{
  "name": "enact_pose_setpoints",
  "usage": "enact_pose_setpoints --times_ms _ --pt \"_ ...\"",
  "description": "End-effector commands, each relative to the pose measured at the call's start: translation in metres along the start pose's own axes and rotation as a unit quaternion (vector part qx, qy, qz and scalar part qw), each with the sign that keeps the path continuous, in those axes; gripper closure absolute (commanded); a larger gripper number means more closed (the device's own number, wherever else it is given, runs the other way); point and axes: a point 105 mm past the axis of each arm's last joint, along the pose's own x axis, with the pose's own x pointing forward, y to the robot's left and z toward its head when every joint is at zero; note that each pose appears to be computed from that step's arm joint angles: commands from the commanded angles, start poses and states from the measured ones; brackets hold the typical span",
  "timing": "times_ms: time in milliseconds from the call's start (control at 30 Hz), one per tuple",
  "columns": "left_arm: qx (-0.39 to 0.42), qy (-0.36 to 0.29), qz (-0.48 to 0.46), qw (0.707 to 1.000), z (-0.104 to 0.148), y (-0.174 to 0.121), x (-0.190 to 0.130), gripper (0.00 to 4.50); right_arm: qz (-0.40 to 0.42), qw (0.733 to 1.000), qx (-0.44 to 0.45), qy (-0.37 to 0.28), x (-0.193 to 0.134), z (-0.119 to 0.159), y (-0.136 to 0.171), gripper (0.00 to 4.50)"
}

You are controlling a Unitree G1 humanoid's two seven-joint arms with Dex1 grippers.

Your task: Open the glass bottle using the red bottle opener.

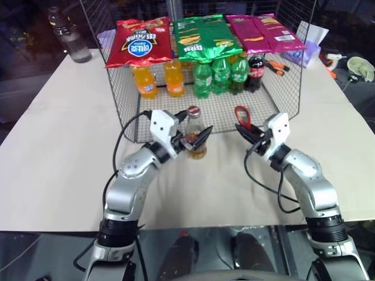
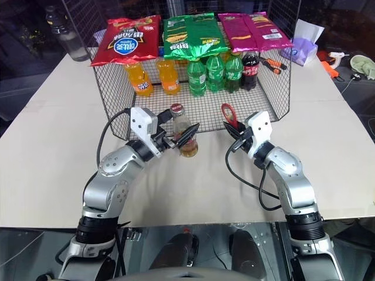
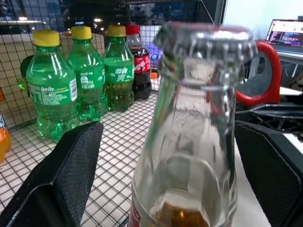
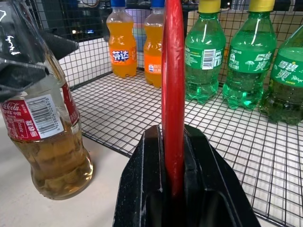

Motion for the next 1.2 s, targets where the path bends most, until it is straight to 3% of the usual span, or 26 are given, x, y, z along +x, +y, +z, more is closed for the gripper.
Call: enact_pose_setpoints --times_ms 33,633,800,1200 --pt "0.008 -0.025 -0.008 1.000 0.011 -0.003 0.004 0.02 0.004 1.000 -0.011 -0.022 0.001 0.010 0.002 4.50" --pt "-0.002 -0.036 -0.023 0.999 0.012 -0.007 0.008 0.02 -0.006 1.000 -0.004 -0.008 -0.006 -0.001 -0.002 4.50" --pt "-0.002 -0.039 -0.021 0.999 0.012 -0.005 0.009 1.37 -0.007 1.000 -0.003 -0.003 -0.007 -0.005 -0.001 4.50" --pt "0.001 -0.029 -0.020 0.999 0.006 -0.006 0.006 1.37 -0.006 1.000 -0.011 -0.015 -0.003 0.005 -0.001 4.50"
